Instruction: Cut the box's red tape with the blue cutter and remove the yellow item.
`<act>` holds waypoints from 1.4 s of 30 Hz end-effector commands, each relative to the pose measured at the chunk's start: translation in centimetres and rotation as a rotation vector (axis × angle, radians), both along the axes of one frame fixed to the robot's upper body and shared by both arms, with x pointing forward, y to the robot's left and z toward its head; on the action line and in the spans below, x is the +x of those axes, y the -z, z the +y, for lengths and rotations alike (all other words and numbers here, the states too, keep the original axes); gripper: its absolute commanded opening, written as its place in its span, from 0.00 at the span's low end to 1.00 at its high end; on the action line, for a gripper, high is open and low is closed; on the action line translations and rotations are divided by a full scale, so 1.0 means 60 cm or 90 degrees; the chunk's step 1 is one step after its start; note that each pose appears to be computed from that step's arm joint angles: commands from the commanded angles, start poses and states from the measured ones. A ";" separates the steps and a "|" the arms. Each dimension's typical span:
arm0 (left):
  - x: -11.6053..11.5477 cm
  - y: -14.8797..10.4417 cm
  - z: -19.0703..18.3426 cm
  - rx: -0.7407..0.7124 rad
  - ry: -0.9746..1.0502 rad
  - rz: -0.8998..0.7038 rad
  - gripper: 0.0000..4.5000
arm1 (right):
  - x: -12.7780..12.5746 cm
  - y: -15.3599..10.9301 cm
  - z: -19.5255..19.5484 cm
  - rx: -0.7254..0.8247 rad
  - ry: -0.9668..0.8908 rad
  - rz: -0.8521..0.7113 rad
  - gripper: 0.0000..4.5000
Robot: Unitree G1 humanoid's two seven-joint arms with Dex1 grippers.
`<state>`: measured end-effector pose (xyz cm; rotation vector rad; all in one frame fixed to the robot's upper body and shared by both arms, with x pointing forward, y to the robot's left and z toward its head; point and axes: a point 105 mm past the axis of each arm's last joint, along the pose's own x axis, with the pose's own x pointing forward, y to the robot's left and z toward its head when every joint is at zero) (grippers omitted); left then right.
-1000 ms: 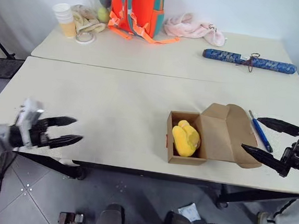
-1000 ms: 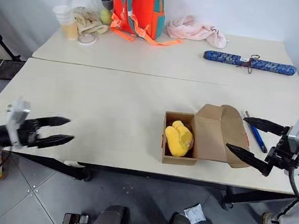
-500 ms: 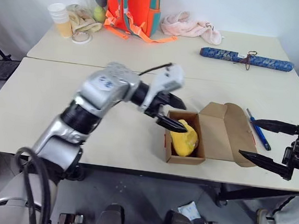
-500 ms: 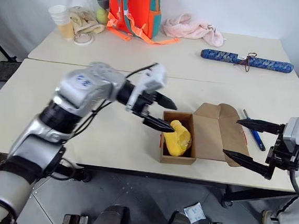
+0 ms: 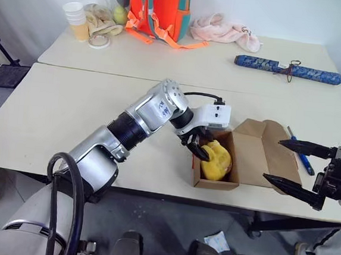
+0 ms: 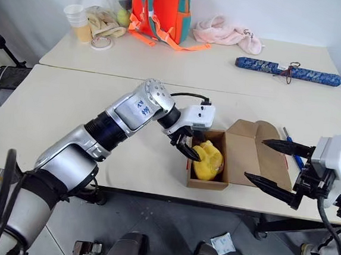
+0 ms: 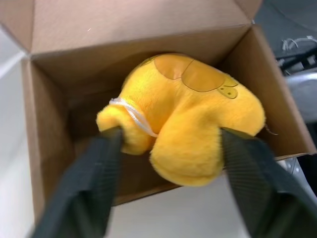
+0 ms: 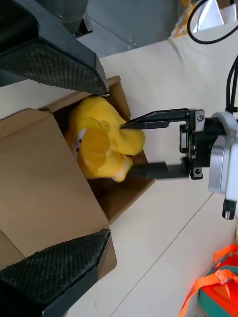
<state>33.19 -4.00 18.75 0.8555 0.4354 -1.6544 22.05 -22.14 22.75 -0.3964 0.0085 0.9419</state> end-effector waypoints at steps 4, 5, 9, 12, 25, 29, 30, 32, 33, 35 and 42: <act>0.006 -0.022 -0.005 -0.027 0.018 -0.016 0.20 | -0.005 -0.011 0.004 0.004 -0.002 -0.026 1.00; 0.012 -0.030 -0.005 -0.046 0.009 -0.015 0.13 | -0.006 -0.010 0.002 0.007 0.000 -0.022 1.00; 0.016 -0.081 -0.019 -0.190 0.000 0.038 0.01 | -0.006 -0.006 -0.008 0.015 0.012 -0.014 1.00; 0.012 -0.134 -0.023 -0.360 0.009 0.107 0.01 | -0.006 -0.003 -0.005 0.029 0.015 -0.015 1.00; 0.051 -0.090 0.139 -0.403 -0.112 0.076 0.01 | 0.012 0.000 0.015 0.069 -0.008 -0.029 1.00; 0.011 -0.080 0.098 -0.292 -0.032 0.063 0.18 | 0.016 -0.001 0.006 0.051 -0.015 -0.017 1.00; 0.000 -0.081 0.086 -0.277 -0.012 0.066 0.25 | 0.017 -0.004 0.005 0.048 -0.018 -0.017 1.00; -0.009 -0.077 0.069 -0.240 -0.009 0.068 0.37 | 0.017 -0.006 0.004 0.042 -0.023 -0.017 1.00; -0.013 -0.068 0.064 -0.206 -0.005 0.067 0.44 | 0.016 -0.006 0.004 0.037 -0.027 -0.015 1.00; -0.007 -0.057 0.041 -0.163 -0.007 0.028 0.49 | 0.013 -0.007 0.006 0.030 -0.035 -0.011 1.00; 0.017 -0.028 0.003 -0.064 -0.011 -0.037 0.49 | 0.009 -0.010 0.012 0.030 -0.038 -0.016 1.00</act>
